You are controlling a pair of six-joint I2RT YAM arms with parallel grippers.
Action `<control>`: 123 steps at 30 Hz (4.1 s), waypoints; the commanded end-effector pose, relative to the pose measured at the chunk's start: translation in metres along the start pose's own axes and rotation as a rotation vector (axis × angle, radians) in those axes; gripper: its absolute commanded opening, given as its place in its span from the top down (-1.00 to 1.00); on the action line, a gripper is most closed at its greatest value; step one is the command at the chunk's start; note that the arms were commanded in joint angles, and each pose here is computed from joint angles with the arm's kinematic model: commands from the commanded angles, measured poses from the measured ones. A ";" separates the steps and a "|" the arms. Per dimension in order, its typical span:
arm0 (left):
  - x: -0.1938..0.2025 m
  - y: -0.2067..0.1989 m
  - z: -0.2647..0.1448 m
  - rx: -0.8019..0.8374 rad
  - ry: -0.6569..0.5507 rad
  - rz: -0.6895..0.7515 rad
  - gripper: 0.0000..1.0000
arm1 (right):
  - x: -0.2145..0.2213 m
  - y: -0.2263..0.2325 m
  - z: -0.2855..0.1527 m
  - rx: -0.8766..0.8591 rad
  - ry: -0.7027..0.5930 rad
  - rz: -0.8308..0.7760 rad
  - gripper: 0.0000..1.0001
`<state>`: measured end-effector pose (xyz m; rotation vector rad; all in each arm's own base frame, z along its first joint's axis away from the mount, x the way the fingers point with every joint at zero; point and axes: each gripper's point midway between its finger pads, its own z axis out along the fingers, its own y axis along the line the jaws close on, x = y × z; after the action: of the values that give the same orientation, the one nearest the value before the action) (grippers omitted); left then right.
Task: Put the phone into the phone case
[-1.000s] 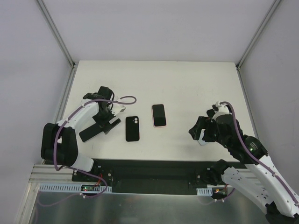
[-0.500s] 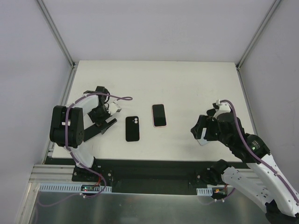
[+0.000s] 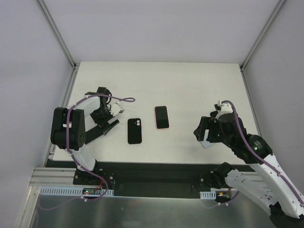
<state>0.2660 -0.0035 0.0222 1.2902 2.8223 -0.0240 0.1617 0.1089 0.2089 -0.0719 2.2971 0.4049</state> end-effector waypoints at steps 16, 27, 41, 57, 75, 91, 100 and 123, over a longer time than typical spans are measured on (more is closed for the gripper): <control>-0.018 -0.006 0.001 0.068 -0.063 0.004 -0.45 | -0.020 0.005 -0.014 -0.021 -0.065 -0.002 -0.69; -0.060 0.004 -0.026 0.052 -0.169 -0.151 0.24 | -0.014 0.009 -0.008 -0.041 -0.042 0.022 -0.69; -0.112 -0.031 -0.055 0.335 -0.317 -0.378 0.84 | -0.004 0.025 0.007 -0.129 -0.033 0.067 -0.69; -0.127 -0.052 -0.071 0.605 -0.424 -0.643 1.00 | -0.003 0.185 0.110 -0.382 0.111 0.113 -0.21; -0.134 -0.075 -0.089 0.810 -0.411 -0.804 1.00 | 0.063 0.267 0.180 -0.392 0.290 -0.059 -0.19; -0.136 -0.085 -0.084 0.843 -0.413 -0.860 1.00 | 0.080 0.293 0.218 -0.437 0.381 -0.016 0.05; -0.132 -0.085 -0.085 0.805 -0.434 -0.827 -0.98 | 0.077 0.285 0.223 -0.448 0.365 0.012 0.97; -0.097 -0.033 -0.144 0.230 -0.744 -0.904 -0.77 | 0.054 0.254 0.173 -0.524 0.457 -0.083 0.97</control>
<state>0.3094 -0.0819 0.2044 -0.0559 2.3555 -0.5630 0.2011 0.4006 0.0775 -0.4016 2.6408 0.9373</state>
